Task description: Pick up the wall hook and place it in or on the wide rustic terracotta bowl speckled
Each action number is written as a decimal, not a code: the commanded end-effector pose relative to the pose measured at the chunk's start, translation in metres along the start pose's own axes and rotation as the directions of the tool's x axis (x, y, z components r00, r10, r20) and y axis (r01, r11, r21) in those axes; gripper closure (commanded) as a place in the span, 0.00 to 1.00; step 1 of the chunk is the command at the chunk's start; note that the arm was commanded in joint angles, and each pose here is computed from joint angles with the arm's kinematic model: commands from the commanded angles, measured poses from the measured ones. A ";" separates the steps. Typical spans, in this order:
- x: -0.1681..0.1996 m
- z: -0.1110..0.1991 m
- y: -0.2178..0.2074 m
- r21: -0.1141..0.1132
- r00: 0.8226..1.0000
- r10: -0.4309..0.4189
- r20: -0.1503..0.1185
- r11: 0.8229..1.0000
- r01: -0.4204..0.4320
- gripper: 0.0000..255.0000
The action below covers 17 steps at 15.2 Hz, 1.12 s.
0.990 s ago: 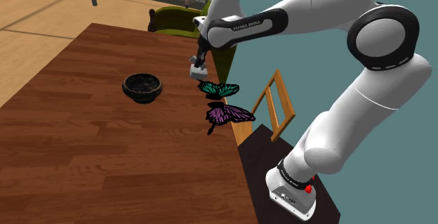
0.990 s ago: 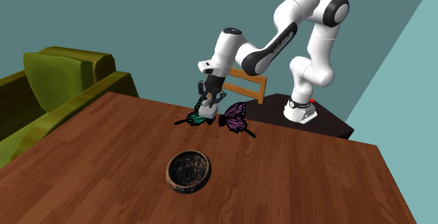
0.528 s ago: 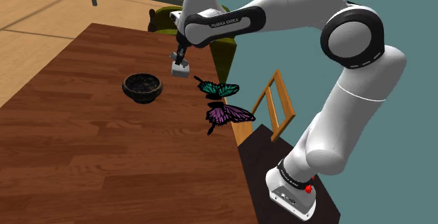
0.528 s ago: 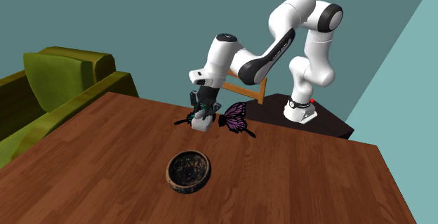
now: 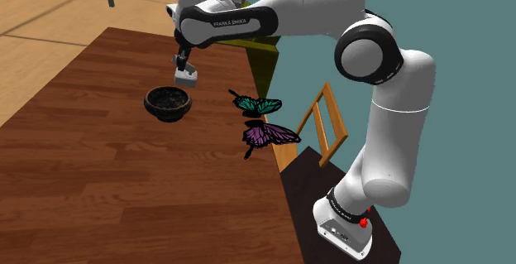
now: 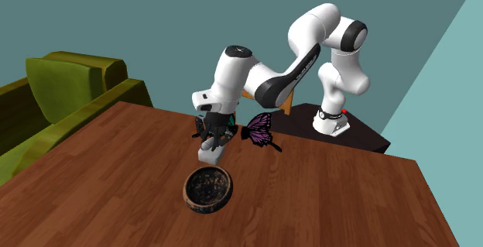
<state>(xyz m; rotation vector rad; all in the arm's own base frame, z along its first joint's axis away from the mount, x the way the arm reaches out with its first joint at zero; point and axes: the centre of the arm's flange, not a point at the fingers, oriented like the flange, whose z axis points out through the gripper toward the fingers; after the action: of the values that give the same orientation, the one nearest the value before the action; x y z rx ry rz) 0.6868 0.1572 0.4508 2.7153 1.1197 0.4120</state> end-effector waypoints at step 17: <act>0.051 0.069 -0.027 -0.001 1.000 0.001 -0.001 1.000 -0.001 1.00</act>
<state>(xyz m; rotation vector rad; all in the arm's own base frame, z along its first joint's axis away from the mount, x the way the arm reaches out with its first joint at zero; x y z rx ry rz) 0.7260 0.2083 0.3936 2.7157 1.1184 0.4118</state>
